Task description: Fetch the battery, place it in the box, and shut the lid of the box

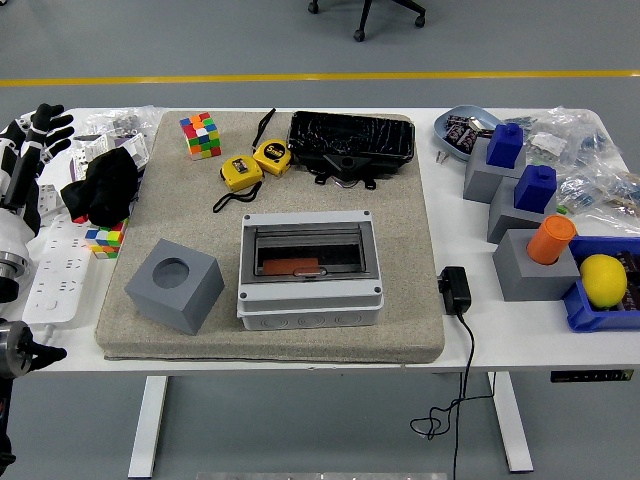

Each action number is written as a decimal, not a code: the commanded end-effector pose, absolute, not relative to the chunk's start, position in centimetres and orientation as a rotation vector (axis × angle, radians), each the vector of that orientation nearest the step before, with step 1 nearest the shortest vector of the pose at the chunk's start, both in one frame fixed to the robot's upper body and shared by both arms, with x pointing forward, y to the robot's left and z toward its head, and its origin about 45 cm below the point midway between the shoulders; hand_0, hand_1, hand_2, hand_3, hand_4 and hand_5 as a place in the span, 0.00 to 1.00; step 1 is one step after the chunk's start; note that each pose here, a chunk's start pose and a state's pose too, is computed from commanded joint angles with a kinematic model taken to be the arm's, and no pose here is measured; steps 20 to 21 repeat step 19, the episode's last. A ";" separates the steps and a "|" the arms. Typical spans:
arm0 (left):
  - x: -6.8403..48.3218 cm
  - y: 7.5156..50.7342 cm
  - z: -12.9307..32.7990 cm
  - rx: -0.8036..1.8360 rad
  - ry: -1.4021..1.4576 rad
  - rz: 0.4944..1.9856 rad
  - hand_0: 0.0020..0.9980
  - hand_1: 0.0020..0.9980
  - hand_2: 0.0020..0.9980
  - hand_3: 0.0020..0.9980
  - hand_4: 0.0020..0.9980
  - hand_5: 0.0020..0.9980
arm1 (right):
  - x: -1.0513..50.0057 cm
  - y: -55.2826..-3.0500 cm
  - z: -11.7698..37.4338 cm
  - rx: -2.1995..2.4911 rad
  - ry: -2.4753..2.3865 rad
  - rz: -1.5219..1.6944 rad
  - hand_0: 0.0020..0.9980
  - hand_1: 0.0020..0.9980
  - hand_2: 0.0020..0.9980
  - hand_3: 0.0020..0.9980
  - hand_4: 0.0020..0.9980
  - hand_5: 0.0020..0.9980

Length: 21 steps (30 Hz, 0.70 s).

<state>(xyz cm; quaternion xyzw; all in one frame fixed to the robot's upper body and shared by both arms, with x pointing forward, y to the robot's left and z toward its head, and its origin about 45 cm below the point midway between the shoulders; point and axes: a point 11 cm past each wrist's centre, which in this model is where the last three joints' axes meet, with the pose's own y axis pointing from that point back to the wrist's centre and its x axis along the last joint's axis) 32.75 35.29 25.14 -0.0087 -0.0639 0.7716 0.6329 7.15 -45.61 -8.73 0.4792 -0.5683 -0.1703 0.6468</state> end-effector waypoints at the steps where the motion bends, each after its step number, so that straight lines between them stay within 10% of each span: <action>1: 32.8 35.3 25.2 -0.020 -0.147 1.765 0.76 0.75 0.72 0.70 0.96 0.79 | 7.1 -45.6 -8.7 1.089 -1.293 -0.387 0.82 0.81 0.78 0.80 1.00 1.00; 21: 32.7 35.2 25.4 -0.019 -0.169 1.750 0.76 0.75 0.73 0.70 0.97 0.79 | 7.3 -45.6 -8.7 1.091 -1.295 -0.385 0.81 0.81 0.78 0.80 1.00 1.00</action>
